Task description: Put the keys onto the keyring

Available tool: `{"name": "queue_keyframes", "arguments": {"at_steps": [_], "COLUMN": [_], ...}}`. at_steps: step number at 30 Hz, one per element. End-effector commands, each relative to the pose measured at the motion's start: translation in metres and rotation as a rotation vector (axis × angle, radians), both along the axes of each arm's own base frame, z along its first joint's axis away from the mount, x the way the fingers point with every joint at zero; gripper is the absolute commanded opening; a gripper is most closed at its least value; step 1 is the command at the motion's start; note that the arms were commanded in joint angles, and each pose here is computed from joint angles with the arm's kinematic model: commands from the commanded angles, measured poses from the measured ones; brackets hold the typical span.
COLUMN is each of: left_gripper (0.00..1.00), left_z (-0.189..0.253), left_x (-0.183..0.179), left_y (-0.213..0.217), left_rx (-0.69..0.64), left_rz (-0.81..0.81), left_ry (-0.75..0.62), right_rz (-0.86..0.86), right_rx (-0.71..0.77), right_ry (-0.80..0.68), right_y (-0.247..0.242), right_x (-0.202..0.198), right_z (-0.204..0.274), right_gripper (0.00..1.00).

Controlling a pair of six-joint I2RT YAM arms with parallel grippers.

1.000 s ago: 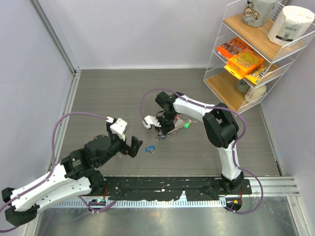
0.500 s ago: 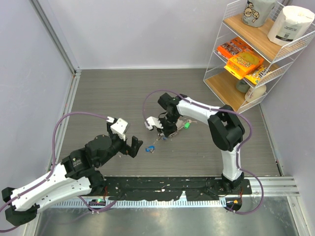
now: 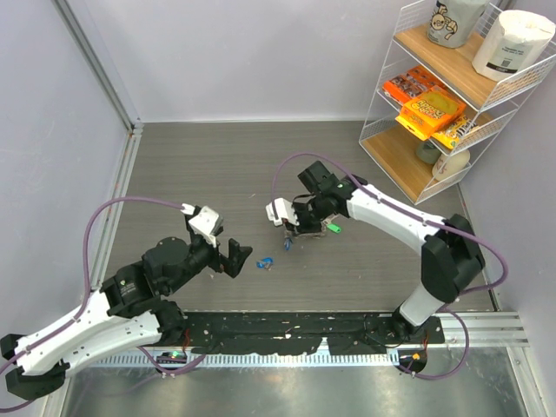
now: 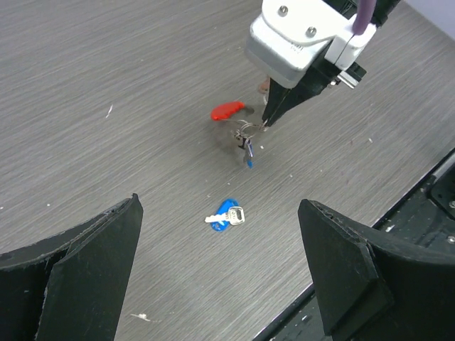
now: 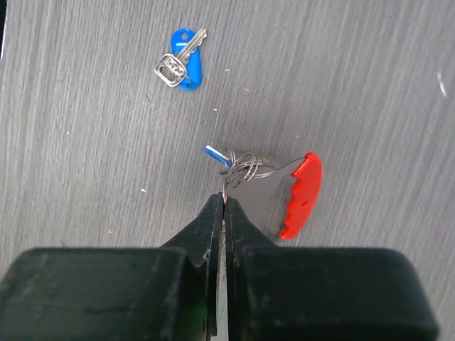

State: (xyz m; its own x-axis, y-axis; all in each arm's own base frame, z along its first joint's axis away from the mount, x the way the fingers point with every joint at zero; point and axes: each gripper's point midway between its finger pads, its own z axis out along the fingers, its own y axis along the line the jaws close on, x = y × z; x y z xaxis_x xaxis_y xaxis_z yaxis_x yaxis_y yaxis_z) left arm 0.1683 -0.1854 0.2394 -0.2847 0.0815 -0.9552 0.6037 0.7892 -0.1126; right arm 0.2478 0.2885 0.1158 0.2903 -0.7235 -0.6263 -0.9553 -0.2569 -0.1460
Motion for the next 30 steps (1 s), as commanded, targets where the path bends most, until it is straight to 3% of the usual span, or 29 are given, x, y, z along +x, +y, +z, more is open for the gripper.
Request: {"name": "queue_keyframes", "arguments": {"at_steps": [1, 8, 11, 17, 25, 30], "left_gripper": [0.99, 0.99, 0.99, 0.99, 0.97, 0.93], "left_z": [0.028, 0.029, 0.030, 0.011, -0.031, -0.070], "left_x": [-0.004, -0.003, -0.003, -0.006, -0.005, 0.000], "left_y": [-0.009, -0.010, -0.011, -0.023, -0.034, -0.036], "left_rx": [-0.085, -0.099, -0.101, -0.091, -0.094, -0.054], "left_rz": [-0.033, -0.028, -0.032, -0.061, -0.031, 0.074], "left_ry": [-0.014, -0.014, -0.010, 0.048, 0.164, 0.293], "right_rz": [-0.094, -0.211, -0.313, -0.450, -0.782, -0.839], "right_rx": [0.168, 0.285, 0.409, 0.590, 0.555, 0.593], "right_ry": [-0.047, -0.149, -0.245, -0.304, -0.231, -0.177], "right_y": [0.016, 0.002, -0.010, -0.044, -0.093, -0.104], "right_x": [0.003, -0.019, -0.024, -0.055, -0.058, -0.068], "right_z": [0.049, 0.097, 0.140, 0.205, 0.208, 0.208], "right_gripper": [0.05, 0.05, 0.06, 0.05, 0.06, 0.05]}}
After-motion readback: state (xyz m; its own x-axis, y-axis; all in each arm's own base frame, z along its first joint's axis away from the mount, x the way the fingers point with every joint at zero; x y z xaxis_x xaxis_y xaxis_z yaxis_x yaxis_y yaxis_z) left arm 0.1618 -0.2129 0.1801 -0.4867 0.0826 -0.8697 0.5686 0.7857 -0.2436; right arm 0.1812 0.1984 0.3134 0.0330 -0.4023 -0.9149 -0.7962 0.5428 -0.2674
